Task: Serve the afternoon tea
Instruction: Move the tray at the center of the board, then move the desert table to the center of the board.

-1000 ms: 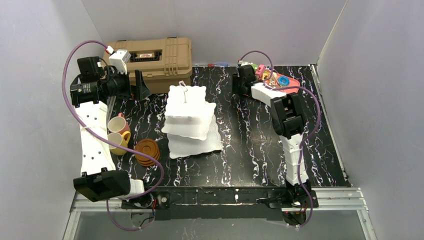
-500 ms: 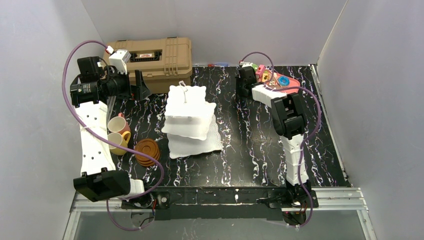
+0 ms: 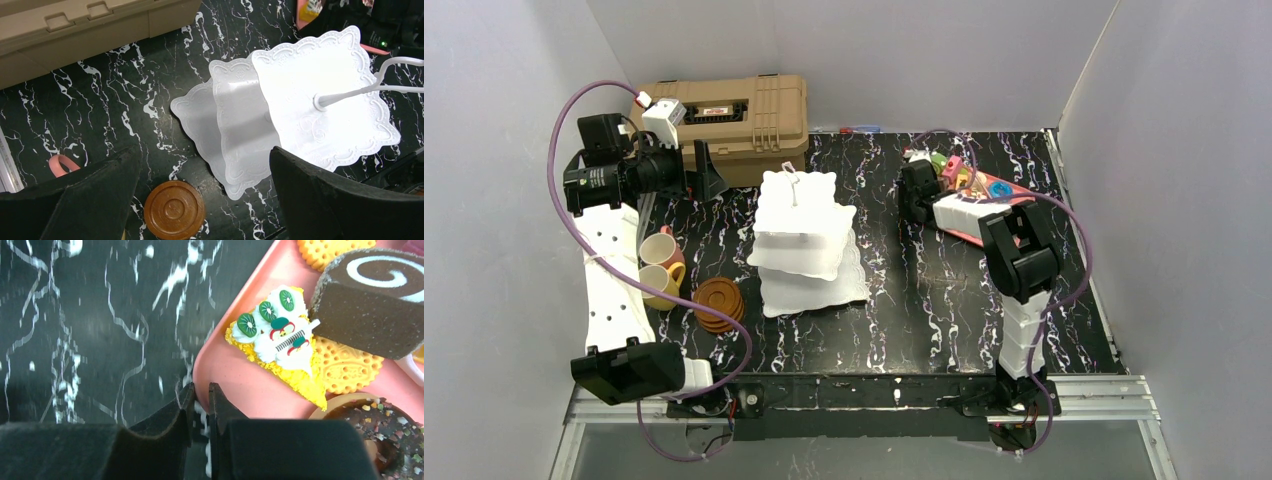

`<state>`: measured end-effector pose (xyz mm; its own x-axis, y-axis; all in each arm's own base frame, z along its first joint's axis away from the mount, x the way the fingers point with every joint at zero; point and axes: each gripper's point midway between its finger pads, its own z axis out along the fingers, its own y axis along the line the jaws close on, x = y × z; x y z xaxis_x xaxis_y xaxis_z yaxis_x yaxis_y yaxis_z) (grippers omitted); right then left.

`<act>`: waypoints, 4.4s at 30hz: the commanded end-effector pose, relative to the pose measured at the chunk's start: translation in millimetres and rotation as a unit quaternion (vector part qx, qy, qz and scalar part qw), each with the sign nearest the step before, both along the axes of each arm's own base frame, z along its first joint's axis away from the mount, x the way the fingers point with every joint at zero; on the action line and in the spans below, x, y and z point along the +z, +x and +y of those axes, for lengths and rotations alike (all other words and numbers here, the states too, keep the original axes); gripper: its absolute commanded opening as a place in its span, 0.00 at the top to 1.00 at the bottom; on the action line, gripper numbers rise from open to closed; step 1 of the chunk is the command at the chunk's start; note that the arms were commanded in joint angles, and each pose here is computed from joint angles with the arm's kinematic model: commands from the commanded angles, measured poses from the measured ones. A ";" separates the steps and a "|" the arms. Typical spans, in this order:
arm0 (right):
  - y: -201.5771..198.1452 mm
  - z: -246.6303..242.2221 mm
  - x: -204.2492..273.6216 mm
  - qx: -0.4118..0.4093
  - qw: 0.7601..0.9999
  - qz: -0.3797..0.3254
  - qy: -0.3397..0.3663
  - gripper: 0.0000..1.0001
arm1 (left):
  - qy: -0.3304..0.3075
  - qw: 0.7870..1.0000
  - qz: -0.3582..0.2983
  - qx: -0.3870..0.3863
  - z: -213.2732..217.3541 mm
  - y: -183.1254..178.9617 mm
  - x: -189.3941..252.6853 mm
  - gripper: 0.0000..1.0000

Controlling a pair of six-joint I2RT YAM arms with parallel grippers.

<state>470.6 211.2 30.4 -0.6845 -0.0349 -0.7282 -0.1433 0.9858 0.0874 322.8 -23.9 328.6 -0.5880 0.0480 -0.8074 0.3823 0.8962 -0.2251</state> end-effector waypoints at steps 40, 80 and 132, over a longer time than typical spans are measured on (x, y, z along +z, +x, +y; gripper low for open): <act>-166.2 46.0 101.3 0.183 0.983 0.028 0.020 0.31 | -0.038 0.999 -0.024 -0.031 -18.9 -19.7 23.0 0.03; -108.1 34.5 -2.8 -0.039 0.992 0.105 -0.060 0.68 | -0.033 0.998 -0.030 -0.037 -18.6 -18.7 21.9 0.03; -166.4 134.3 325.2 0.324 0.921 -0.137 0.166 0.20 | -0.075 0.995 0.000 -0.064 -32.3 -25.2 23.5 0.05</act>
<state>332.4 334.7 282.3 -0.5174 -0.2009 -0.8318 -0.6198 0.7582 0.2024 301.2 -53.2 351.2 -0.5761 0.0072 -0.8173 0.4784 0.8138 -0.3300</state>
